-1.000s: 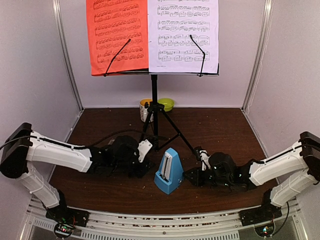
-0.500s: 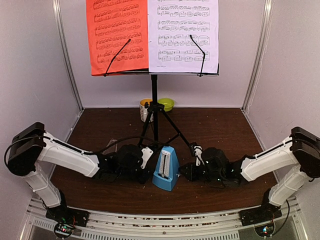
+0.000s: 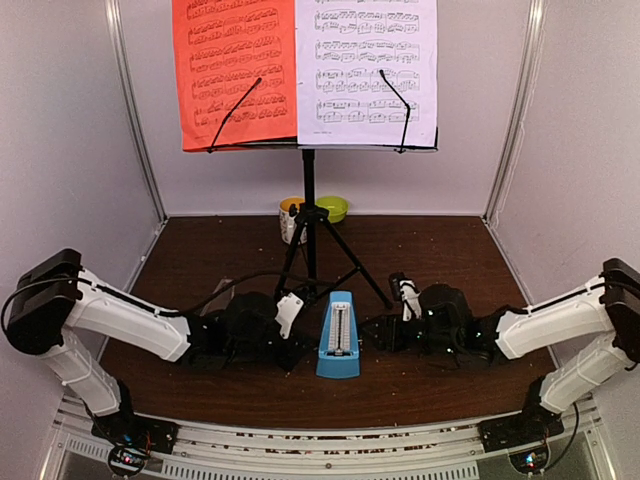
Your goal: Set up the instrument practice props
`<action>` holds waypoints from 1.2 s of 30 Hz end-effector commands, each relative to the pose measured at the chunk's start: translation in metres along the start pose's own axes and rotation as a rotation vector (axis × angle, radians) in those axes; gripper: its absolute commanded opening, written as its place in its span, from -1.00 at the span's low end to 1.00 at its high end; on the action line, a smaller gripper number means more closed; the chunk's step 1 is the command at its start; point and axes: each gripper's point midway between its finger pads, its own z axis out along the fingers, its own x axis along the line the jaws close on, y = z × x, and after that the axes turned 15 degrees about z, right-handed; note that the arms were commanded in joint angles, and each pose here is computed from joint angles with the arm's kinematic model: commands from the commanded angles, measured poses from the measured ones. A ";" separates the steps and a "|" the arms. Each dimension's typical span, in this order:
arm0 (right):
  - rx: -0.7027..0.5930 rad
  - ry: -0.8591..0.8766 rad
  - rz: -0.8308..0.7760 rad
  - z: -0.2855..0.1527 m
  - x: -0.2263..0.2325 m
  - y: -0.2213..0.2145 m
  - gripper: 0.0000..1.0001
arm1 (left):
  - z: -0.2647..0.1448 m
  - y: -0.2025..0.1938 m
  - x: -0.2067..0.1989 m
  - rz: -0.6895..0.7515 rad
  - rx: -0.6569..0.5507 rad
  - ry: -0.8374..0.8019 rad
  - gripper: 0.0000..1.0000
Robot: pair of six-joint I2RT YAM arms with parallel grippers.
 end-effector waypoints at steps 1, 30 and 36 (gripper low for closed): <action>-0.030 0.086 -0.089 -0.028 0.020 0.011 0.44 | -0.021 0.038 0.004 -0.033 -0.136 0.001 -0.45; -0.078 0.115 -0.250 -0.022 0.086 0.006 0.73 | -0.039 0.051 0.023 -0.060 -0.165 -0.020 -0.19; -0.103 0.073 -0.223 -0.018 0.077 0.009 0.45 | -0.038 0.050 0.024 -0.056 -0.159 -0.016 -0.20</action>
